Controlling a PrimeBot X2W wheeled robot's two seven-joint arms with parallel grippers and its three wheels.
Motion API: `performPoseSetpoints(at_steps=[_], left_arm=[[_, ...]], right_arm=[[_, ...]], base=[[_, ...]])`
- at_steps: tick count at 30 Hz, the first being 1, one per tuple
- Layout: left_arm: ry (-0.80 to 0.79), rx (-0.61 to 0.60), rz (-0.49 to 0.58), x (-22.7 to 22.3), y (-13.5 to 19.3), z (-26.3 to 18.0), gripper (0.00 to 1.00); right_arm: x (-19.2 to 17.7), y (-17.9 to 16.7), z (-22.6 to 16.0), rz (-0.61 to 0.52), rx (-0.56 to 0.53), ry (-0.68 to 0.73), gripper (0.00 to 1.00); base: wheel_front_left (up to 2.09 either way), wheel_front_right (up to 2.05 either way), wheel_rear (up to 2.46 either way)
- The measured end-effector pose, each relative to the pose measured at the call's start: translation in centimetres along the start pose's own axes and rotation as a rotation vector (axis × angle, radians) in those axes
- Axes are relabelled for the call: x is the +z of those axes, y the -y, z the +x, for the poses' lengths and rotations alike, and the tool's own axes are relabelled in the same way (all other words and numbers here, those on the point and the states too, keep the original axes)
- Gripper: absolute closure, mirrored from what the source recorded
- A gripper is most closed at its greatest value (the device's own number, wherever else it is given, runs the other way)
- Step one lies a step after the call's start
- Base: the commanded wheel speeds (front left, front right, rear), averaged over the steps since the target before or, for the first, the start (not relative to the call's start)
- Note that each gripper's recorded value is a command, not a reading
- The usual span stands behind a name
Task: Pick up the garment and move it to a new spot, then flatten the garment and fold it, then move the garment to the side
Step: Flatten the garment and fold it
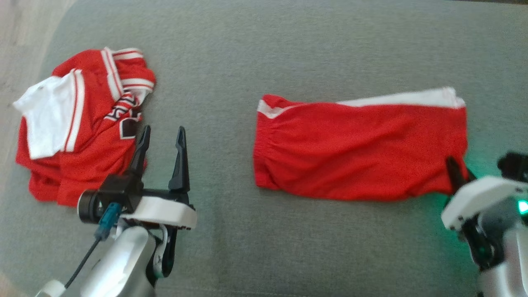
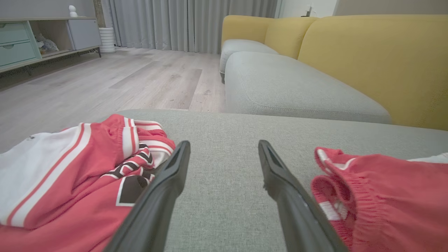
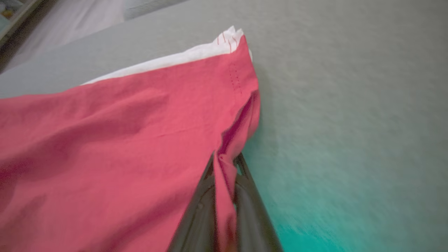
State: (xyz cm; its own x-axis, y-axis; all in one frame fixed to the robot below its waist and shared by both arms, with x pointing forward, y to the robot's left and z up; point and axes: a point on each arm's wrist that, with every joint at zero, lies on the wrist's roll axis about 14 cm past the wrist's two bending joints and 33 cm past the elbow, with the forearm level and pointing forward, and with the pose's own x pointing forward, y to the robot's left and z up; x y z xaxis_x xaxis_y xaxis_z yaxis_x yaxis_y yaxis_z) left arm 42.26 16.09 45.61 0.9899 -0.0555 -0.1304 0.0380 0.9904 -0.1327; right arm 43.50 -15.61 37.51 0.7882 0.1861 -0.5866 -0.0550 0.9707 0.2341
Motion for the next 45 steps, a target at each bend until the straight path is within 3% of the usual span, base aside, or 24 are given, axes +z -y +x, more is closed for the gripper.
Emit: performPoseSetpoints(at_steps=[6, 11, 14, 19, 23, 28, 29, 30, 31, 35, 40, 45], left_arm=[[-0.004, -0.034, -0.009, -0.3, 1.5, -0.1, 0.00], [-0.004, -0.040, -0.016, -0.3, 1.8, -0.3, 0.00], [0.005, -0.038, -0.016, 0.0, 1.7, -0.5, 0.00], [0.021, -0.027, -0.011, 0.7, 1.3, -0.9, 0.00], [0.030, -0.006, -0.010, 1.0, 0.6, -1.4, 0.00], [0.027, 0.025, -0.012, 0.9, -0.3, -1.8, 0.00], [0.024, 0.029, -0.013, 0.8, -0.4, -1.9, 0.00], [0.019, 0.034, -0.014, 0.6, -0.5, -1.9, 0.00], [0.015, 0.037, -0.015, 0.4, -0.6, -1.9, 0.00], [0.000, 0.054, -0.015, -0.2, -1.0, -2.3, 0.00], [0.013, 0.061, -0.005, 0.1, -1.2, -2.2, 0.00], [0.064, 0.055, 0.019, 1.6, -1.2, -1.9, 0.00]], right_arm=[[-1.5, 3.4, -3.5, 0.071, -0.100, 0.005, 1.00], [0.5, 2.4, -3.9, 0.034, -0.077, 0.065, 1.00], [3.7, -1.8, -3.3, -0.044, 0.031, 0.147, 1.00], [7.2, -12.2, -3.6, -0.158, 0.315, 0.243, 1.00], [3.9, -18.4, -4.1, -0.164, 0.513, 0.149, 1.00], [-1.5, -22.8, -4.7, -0.188, 0.662, 0.001, 1.00], [-2.5, -23.2, -4.7, -0.193, 0.676, -0.031, 0.91], [-3.3, -23.3, -4.7, -0.195, 0.683, -0.052, 0.13], [-3.7, -23.4, -4.7, -0.195, 0.686, -0.059, 0.00], [-2.7, -23.6, -4.7, -0.150, 0.697, 0.014, 0.00], [1.2, -23.3, -5.3, -0.117, 0.698, 0.221, 0.00], [6.7, -17.9, -4.8, -0.122, 0.542, 0.435, 0.00]], base=[[0.00, 0.00, 0.00], [0.00, 0.00, 0.00], [0.00, 0.00, 0.00], [0.00, 0.00, 0.00], [0.00, 0.00, 0.00], [0.00, 0.00, 0.00], [0.00, 0.00, 0.00], [0.00, 0.00, 0.00], [0.00, 0.00, 0.00], [0.00, 0.00, 0.00], [0.00, 0.00, 0.00], [0.00, 0.00, 0.00]])
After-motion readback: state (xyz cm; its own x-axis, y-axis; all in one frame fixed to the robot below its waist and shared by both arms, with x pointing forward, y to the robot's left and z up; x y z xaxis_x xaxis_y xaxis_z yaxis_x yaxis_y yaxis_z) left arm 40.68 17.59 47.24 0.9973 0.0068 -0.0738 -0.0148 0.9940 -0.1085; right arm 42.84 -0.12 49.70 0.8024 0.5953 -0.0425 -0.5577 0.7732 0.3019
